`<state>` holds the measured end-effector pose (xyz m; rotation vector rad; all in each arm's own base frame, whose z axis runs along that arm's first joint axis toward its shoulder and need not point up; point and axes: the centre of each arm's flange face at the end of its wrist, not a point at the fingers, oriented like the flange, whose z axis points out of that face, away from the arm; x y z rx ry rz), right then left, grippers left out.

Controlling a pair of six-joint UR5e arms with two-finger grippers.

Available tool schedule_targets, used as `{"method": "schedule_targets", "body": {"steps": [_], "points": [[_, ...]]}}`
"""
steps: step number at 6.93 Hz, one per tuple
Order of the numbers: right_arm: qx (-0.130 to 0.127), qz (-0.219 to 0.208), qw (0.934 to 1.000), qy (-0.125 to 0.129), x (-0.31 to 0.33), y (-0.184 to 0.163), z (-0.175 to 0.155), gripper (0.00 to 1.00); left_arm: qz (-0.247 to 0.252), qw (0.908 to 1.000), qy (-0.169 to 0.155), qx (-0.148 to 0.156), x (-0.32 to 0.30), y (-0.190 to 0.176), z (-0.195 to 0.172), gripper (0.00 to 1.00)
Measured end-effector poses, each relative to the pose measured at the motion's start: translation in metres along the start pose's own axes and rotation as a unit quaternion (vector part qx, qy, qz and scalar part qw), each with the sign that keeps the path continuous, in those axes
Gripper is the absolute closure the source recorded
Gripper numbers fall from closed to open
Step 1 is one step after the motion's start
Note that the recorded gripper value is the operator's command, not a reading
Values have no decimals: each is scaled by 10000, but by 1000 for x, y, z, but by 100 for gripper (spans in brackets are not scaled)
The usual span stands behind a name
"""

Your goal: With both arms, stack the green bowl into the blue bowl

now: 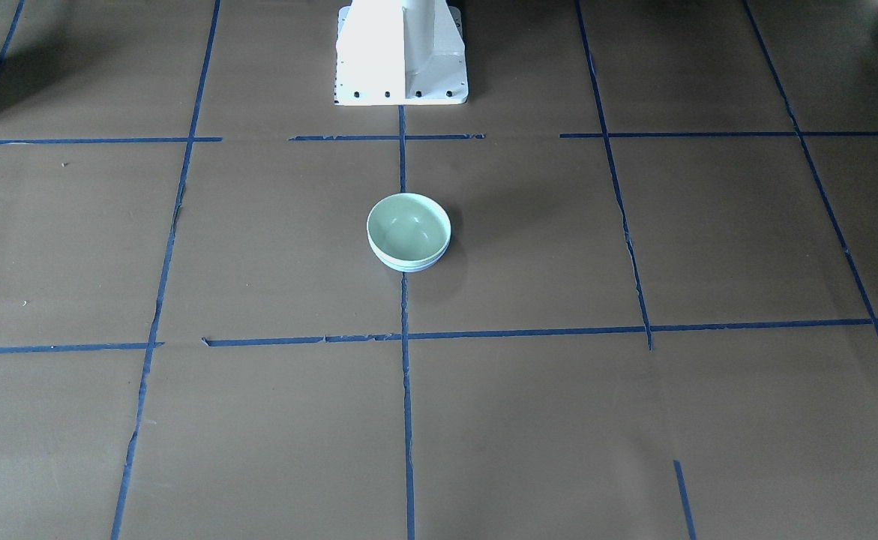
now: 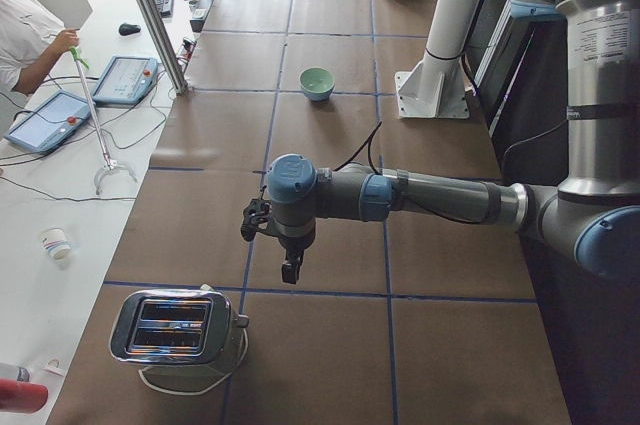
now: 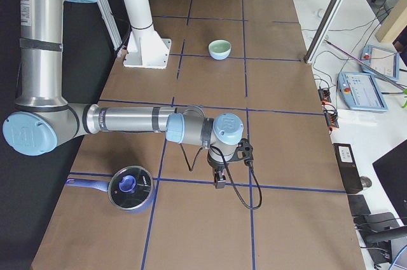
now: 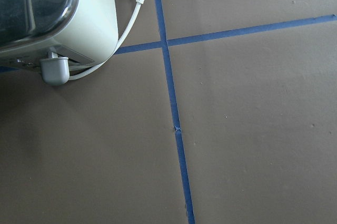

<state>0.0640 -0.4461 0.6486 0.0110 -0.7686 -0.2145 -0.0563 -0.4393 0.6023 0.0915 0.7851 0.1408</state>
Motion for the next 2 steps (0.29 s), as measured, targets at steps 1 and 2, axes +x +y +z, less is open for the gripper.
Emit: {"method": "schedule_targets", "body": {"steps": [1, 2], "points": [[0, 2, 10000, 1, 0, 0, 0, 0, 9, 10000, -5, 1, 1, -1, 0, 0], [1, 5, 10000, 2, 0, 0, 0, 0, 19, 10000, -8, 9, 2, -2, -1, 0]]}}
